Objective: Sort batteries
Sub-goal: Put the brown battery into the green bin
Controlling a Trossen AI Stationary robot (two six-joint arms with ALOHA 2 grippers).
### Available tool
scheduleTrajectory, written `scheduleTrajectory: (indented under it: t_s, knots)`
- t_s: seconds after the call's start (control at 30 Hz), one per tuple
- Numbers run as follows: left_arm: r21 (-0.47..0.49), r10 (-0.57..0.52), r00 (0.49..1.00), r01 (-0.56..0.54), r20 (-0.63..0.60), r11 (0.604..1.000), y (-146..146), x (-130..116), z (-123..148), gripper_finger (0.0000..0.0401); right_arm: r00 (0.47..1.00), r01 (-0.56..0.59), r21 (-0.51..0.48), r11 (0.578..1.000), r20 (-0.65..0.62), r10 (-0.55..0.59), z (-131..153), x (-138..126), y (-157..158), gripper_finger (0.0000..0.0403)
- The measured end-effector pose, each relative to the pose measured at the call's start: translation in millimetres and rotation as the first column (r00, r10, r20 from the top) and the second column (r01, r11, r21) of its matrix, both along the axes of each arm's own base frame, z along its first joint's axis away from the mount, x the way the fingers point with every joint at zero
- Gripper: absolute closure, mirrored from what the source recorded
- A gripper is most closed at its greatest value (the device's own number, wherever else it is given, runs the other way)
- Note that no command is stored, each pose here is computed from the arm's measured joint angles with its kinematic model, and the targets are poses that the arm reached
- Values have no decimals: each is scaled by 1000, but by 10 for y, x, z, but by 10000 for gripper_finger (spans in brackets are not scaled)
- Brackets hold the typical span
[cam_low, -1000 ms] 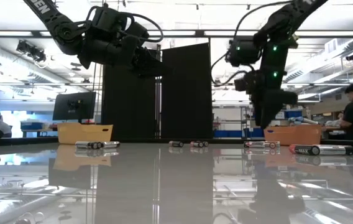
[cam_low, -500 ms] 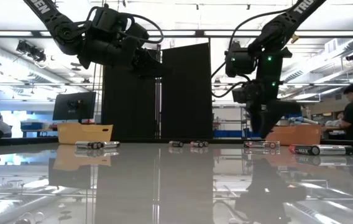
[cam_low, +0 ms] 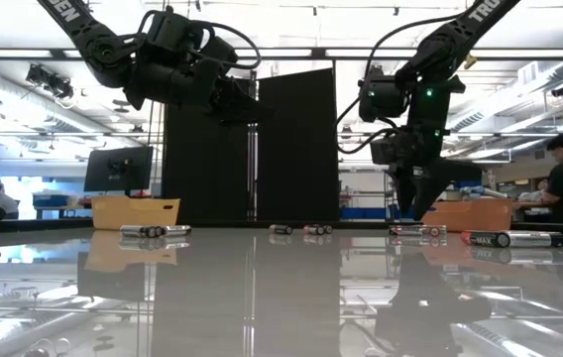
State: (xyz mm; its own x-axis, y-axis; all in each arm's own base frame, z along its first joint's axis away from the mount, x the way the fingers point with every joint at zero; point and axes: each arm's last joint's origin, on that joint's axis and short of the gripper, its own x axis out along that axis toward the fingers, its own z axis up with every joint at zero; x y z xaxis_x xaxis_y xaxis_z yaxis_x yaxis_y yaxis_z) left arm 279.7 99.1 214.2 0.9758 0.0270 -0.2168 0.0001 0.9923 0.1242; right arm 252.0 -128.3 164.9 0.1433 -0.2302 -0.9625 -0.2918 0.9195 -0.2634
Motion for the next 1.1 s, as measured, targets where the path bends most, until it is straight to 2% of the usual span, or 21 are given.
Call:
scheduleTrajectory:
  t_s: [0.8, 0.9, 1.1]
  knots:
    - [0, 0, 1000, 0, 0, 1000, 0, 0, 0, 305, 997, -70, -9, 998, -20, 70, -6, -5, -14, 241]
    - [0, 1, 1000, -1, 0, 1000, 0, 0, 0, 305, 997, -64, -32, 997, -54, 62, -34, 10, 0, 241]
    - [1, 4, 1000, -4, 0, 1000, 1, 0, 0, 305, 991, -109, -86, 990, -94, 100, 329, 186, 24, 241]
